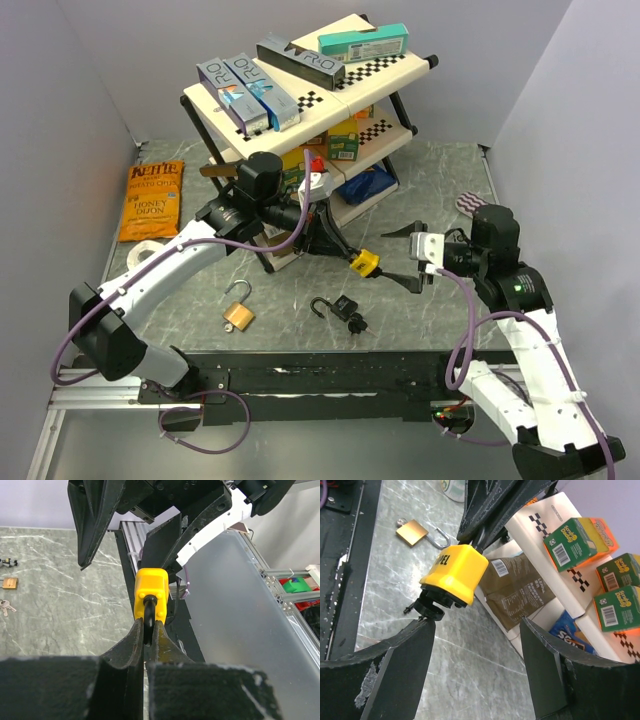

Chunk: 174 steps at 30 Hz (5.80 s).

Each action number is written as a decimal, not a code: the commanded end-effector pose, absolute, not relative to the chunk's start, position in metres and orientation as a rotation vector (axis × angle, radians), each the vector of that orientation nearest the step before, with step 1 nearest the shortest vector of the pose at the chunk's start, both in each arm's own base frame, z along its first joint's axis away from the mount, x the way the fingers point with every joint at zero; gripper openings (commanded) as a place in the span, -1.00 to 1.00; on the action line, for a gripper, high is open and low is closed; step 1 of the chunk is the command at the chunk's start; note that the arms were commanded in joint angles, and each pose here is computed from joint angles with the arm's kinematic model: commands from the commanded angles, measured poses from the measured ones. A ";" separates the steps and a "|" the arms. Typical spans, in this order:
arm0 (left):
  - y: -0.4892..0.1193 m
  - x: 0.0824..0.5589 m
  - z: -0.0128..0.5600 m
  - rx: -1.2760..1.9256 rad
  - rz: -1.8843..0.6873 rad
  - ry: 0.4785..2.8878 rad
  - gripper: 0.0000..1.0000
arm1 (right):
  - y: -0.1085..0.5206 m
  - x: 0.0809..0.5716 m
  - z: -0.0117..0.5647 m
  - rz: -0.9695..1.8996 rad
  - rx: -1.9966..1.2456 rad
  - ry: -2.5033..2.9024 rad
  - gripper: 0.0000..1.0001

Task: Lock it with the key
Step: Adjust the lock.

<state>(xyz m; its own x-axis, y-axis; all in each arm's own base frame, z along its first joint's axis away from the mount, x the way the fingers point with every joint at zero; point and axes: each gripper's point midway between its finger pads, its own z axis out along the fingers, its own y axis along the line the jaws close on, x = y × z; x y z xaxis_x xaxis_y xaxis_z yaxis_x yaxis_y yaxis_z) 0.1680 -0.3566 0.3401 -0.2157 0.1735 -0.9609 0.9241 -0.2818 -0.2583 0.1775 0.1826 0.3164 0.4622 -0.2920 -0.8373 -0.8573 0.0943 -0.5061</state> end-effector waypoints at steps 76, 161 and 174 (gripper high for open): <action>-0.367 0.155 0.291 1.732 -1.483 1.312 -0.98 | 0.211 0.223 0.401 0.394 -1.346 0.853 0.08; -0.356 0.161 0.352 1.506 -1.577 1.158 -0.98 | 0.202 0.170 0.339 0.589 -1.533 1.006 0.65; -0.354 0.157 0.353 1.518 -1.589 1.140 -0.98 | 0.202 0.174 0.319 0.544 -1.585 0.998 0.48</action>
<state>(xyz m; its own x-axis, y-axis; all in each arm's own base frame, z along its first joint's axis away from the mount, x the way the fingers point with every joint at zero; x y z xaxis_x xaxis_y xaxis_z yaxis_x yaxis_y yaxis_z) 0.1717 -0.3595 0.3316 -0.1893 0.1680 -0.9675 0.9102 -0.3397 -0.2370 0.1725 0.1990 0.3110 0.4500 -0.3329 -0.8287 -0.8766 0.0125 -0.4811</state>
